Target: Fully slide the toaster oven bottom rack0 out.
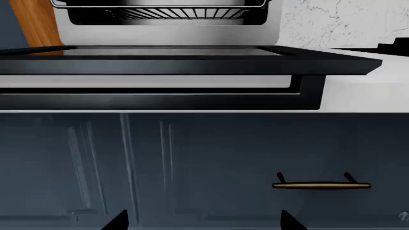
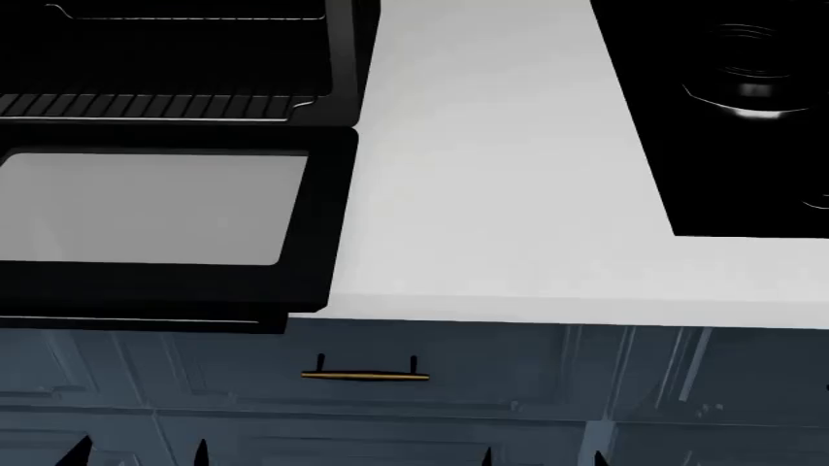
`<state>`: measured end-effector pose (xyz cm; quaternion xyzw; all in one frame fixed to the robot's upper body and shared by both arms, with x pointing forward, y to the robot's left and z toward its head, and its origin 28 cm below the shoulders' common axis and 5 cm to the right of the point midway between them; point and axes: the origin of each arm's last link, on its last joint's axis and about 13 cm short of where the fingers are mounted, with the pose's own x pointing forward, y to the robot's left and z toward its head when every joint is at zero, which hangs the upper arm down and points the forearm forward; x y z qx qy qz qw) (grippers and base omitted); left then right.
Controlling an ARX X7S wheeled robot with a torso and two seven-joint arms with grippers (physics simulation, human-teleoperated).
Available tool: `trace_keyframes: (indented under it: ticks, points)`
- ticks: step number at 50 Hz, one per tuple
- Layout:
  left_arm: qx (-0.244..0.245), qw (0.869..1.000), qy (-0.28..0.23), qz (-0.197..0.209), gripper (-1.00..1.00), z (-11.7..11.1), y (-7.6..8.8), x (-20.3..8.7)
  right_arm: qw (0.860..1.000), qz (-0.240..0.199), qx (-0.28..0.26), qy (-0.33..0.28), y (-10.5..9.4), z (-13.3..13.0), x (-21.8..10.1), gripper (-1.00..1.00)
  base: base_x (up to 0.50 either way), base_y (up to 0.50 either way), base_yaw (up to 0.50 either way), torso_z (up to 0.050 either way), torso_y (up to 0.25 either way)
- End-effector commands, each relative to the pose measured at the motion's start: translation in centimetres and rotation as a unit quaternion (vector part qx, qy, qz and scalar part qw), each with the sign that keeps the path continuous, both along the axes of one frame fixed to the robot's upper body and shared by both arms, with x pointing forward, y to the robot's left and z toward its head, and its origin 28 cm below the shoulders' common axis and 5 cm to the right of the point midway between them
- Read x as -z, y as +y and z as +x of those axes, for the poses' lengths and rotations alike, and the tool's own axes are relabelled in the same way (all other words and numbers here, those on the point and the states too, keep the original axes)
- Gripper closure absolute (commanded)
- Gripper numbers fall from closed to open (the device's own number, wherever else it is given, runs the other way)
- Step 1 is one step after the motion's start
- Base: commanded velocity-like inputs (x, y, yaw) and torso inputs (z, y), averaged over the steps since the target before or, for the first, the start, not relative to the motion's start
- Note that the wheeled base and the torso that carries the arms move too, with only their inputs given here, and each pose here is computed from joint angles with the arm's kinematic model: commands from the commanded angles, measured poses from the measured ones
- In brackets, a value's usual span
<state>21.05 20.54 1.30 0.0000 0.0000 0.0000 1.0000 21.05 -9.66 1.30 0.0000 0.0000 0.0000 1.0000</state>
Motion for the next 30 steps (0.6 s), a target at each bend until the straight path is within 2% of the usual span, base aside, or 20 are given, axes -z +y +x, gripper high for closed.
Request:
trace_keyframes:
  ticks: [1,17,21,22,23,28,30]
  points:
    - [0.000,1.000,0.000,0.000,-1.00,0.0,0.0,0.0,1.000,0.000,0.000,0.000,0.0,0.0,0.0,-1.00,0.00,0.00,0.00,0.000,0.000]
    - [0.012,1.000,-0.007,-0.007,-1.00,-0.2,0.0,-0.2,1.000,-0.001,0.001,0.003,0.0,-0.2,-0.1,-1.00,0.00,0.00,0.00,0.000,0.000]
    - [0.005,1.000,-0.004,-0.003,-1.00,-0.3,0.1,-0.7,1.000,-0.001,0.021,-0.013,-0.2,-0.6,-1.2,-1.00,0.00,0.00,0.00,0.000,0.000]
    - [0.000,1.000,-0.001,-0.004,-1.00,-0.5,0.1,-1.1,0.999,-0.019,0.024,-0.010,-0.2,-1.0,-1.6,-1.00,0.00,0.00,0.00,0.000,0.000]
    - [-0.004,1.000,0.010,-0.022,-1.00,-0.7,0.1,-1.1,1.000,-0.012,0.024,-0.013,-0.2,-1.1,-1.8,-1.00,0.00,0.00,0.00,0.000,0.000]
    - [0.004,1.000,0.005,-0.011,-1.00,-3.1,0.7,-3.5,0.999,-0.019,0.033,-0.010,-0.8,-2.7,-4.5,-1.00,0.00,0.00,0.00,0.000,0.000]
    - [0.005,1.000,0.003,-0.005,-1.00,-4.0,1.0,-4.4,0.999,-0.009,0.037,-0.010,-0.9,-3.2,-5.5,-1.00,0.00,0.00,0.00,0.000,0.000]
